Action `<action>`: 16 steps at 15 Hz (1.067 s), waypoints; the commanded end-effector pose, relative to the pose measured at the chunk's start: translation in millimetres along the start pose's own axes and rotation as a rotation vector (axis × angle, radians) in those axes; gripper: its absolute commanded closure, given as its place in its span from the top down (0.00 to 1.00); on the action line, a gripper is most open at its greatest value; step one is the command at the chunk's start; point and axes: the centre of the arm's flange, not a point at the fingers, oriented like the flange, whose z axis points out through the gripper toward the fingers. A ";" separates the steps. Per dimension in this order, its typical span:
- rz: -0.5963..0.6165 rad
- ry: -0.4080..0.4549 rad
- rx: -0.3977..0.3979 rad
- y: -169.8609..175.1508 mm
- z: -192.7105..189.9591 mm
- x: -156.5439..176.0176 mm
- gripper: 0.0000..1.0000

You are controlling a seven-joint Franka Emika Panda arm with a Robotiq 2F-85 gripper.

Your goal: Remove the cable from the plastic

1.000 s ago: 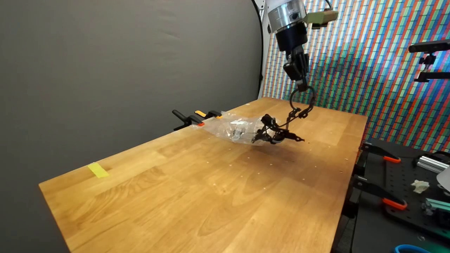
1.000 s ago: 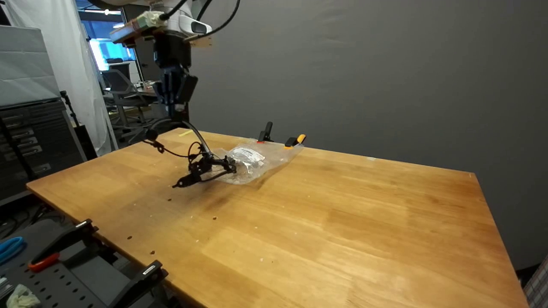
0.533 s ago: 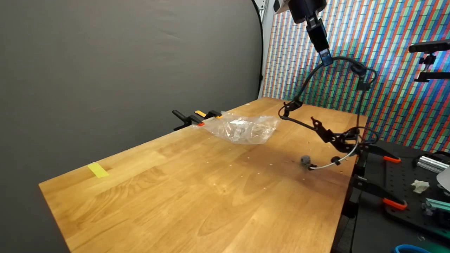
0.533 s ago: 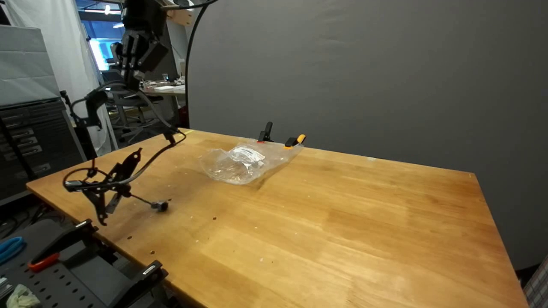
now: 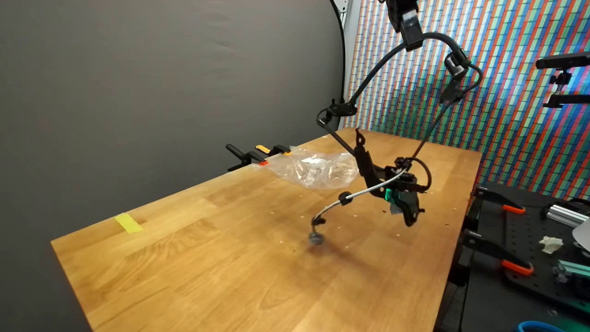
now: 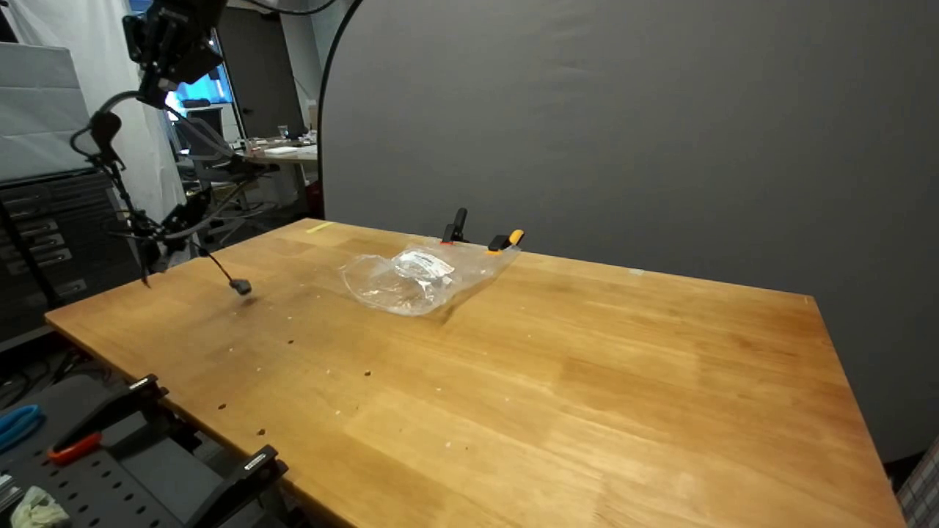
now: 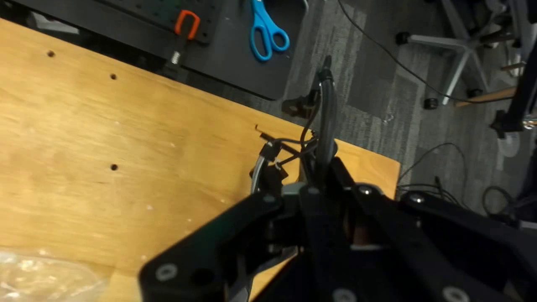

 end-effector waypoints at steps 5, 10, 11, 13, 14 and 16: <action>0.039 0.236 -0.005 9.2 55.8 47.2 0.02; 0.126 0.314 -0.084 61.8 109.5 68.3 0.02; 0.139 0.331 -0.101 72.3 114.8 70.2 0.02; 0.167 0.358 -0.128 94.3 119.7 65.4 0.02; 0.187 0.369 -0.137 105.8 119.4 63.3 0.02; 0.240 0.403 -0.173 137.5 117.5 52.8 0.02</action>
